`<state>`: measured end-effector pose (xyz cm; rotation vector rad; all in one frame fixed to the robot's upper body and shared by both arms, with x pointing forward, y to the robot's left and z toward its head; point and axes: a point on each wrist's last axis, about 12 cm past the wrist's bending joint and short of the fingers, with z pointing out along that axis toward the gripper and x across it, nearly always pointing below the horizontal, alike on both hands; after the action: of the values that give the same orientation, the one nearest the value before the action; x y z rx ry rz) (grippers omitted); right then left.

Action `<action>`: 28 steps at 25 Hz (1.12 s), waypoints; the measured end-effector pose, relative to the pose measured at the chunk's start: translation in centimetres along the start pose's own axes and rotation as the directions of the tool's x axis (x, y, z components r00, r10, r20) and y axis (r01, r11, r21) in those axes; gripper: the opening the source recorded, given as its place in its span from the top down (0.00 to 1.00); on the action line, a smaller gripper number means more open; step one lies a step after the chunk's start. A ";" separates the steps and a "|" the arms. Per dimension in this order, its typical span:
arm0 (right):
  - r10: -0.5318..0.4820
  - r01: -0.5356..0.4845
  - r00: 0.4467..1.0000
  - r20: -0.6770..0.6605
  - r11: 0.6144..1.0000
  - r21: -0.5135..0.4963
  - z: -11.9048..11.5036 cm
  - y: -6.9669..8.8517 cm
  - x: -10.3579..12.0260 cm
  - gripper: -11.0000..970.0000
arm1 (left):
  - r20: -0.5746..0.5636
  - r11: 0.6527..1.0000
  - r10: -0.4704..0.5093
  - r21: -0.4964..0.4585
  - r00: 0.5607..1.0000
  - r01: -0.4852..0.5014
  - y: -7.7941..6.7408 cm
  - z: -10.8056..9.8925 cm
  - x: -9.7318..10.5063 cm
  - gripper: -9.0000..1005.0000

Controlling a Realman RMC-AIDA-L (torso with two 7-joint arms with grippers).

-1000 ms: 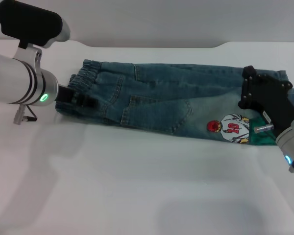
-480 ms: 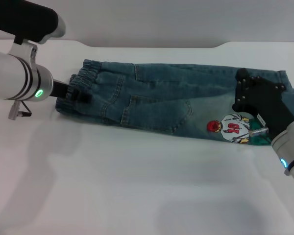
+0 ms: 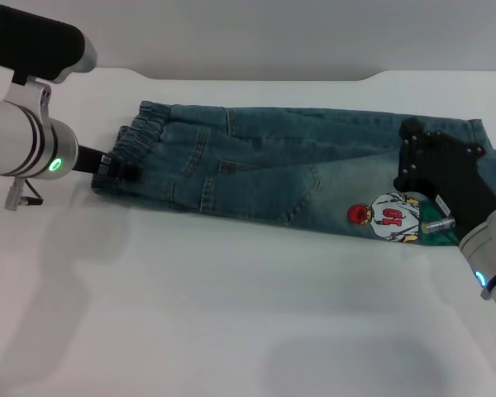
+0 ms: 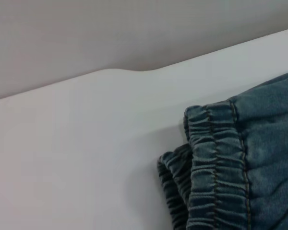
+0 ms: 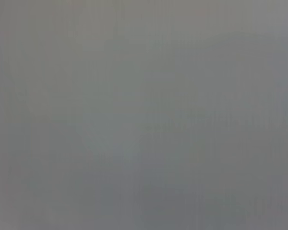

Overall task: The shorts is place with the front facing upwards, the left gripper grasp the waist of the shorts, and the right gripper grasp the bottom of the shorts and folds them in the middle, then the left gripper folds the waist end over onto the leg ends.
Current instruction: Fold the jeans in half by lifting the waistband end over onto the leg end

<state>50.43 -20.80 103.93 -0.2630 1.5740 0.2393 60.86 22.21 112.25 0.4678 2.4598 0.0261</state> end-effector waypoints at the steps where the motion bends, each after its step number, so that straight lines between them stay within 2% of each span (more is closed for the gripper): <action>1: 0.000 0.000 1.000 0.001 1.000 0.000 0.0 0.0 0.0 0.99 | -0.003 1.000 -0.001 0.001 1.000 0.001 0.0 0.0 0.0 0.16; 23: 0.011 -0.011 1.000 0.013 1.000 0.001 -0.1 0.2 -0.3 0.99 | -0.033 0.996 -0.023 0.081 0.999 0.026 -0.9 -0.1 0.0 0.17; 28: 0.020 -0.020 0.999 0.027 1.000 0.006 -0.3 0.3 -0.7 0.99 | -0.017 0.996 0.026 0.087 1.000 -0.024 -1.1 -0.4 0.1 0.19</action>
<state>50.06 -20.61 104.64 -0.2386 1.5510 0.2530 60.17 21.29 112.36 0.5384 2.4802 -0.0672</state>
